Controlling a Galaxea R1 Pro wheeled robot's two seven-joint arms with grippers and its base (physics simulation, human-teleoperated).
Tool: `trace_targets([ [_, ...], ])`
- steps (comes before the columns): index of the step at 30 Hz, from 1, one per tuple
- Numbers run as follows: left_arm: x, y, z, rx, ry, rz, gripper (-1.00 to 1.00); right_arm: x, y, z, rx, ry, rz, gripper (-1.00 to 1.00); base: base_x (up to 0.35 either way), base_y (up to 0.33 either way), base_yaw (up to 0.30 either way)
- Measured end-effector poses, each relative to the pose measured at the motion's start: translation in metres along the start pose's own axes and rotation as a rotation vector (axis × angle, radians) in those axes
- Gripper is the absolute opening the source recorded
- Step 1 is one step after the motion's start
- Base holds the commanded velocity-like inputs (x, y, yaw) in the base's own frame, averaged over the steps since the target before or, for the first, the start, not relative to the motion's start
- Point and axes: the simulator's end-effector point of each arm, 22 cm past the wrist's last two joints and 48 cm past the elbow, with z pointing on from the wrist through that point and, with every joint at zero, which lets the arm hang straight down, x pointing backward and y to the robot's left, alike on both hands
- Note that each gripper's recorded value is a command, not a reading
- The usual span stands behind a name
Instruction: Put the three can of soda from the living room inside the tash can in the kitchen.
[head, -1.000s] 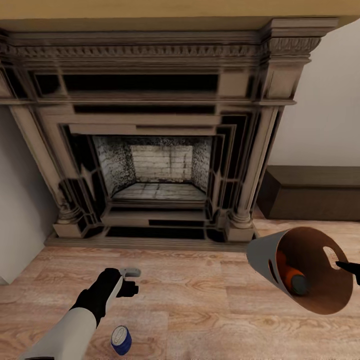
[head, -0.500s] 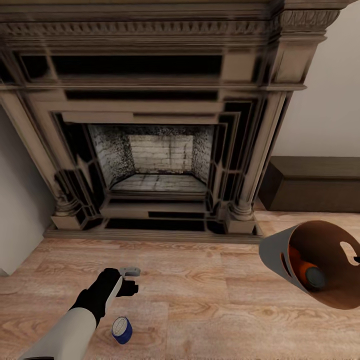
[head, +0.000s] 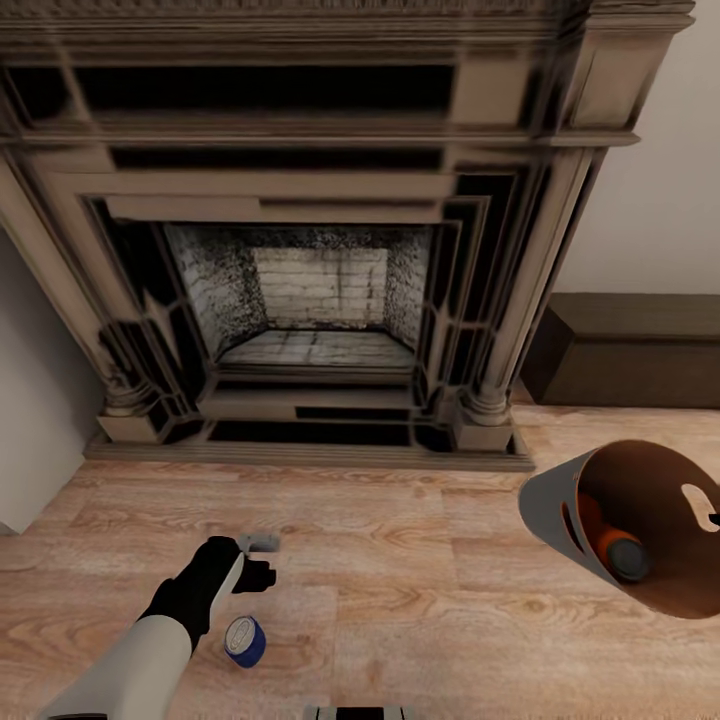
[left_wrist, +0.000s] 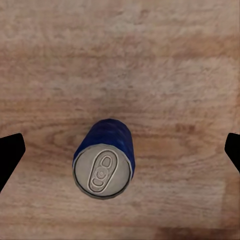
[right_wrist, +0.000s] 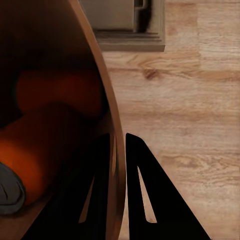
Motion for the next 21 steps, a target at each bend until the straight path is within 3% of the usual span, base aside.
trace_targets([
  [21,0.032,-0.001,0.037,0.004,0.082,-0.001,1.0,0.027,0.004,0.04,-0.013,0.102,-0.005,-1.0,0.0,0.0,0.0],
])
